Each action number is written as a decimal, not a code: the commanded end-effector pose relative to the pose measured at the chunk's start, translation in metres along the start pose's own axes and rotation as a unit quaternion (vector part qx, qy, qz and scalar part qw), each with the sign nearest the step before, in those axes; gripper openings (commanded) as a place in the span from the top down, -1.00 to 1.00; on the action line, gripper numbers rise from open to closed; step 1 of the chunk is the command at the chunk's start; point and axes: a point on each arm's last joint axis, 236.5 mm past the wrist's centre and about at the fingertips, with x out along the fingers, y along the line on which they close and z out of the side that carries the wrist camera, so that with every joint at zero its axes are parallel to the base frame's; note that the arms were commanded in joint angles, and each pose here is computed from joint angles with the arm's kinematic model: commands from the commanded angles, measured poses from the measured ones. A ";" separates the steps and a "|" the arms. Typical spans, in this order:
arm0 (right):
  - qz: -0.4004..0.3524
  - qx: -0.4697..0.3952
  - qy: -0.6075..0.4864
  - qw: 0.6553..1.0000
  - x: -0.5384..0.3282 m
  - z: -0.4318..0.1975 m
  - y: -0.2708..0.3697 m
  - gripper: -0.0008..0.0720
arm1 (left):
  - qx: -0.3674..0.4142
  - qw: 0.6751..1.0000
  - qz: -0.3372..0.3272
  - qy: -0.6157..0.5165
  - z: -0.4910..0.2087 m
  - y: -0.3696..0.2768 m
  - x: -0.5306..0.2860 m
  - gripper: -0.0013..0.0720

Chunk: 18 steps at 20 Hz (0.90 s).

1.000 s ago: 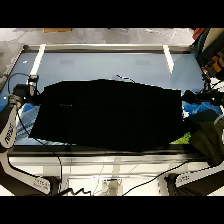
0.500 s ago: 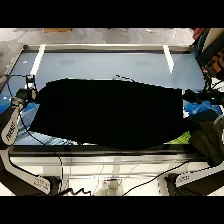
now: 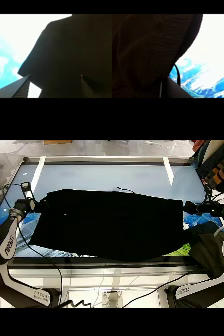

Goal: Fold the clothes and pants, and hang the long-sleeved shirts on hangers.

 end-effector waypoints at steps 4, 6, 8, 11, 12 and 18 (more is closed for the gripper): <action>-0.016 0.047 -0.025 0.998 -0.006 0.015 -0.007 -0.76 | -0.019 0.995 -0.005 -0.094 0.072 0.007 -0.091 -0.88; -0.031 0.083 -0.009 0.996 -0.018 0.011 -0.010 -0.74 | -0.025 0.995 0.002 -0.101 0.082 0.016 -0.134 -0.30; -0.054 0.092 0.018 0.994 -0.037 -0.001 -0.012 -0.71 | -0.016 0.996 0.024 -0.088 0.078 0.032 -0.173 0.38; -0.104 0.097 0.042 0.989 -0.084 -0.018 -0.019 -0.48 | 0.115 0.986 0.088 -0.088 0.082 0.071 -0.210 0.93; -0.108 0.099 0.043 0.988 -0.100 -0.021 -0.016 -0.45 | 0.141 0.982 0.097 -0.078 0.079 0.081 -0.214 0.93; -0.109 0.091 0.084 0.986 -0.168 -0.080 0.005 0.13 | 0.089 0.983 0.113 0.111 -0.028 0.131 -0.195 0.94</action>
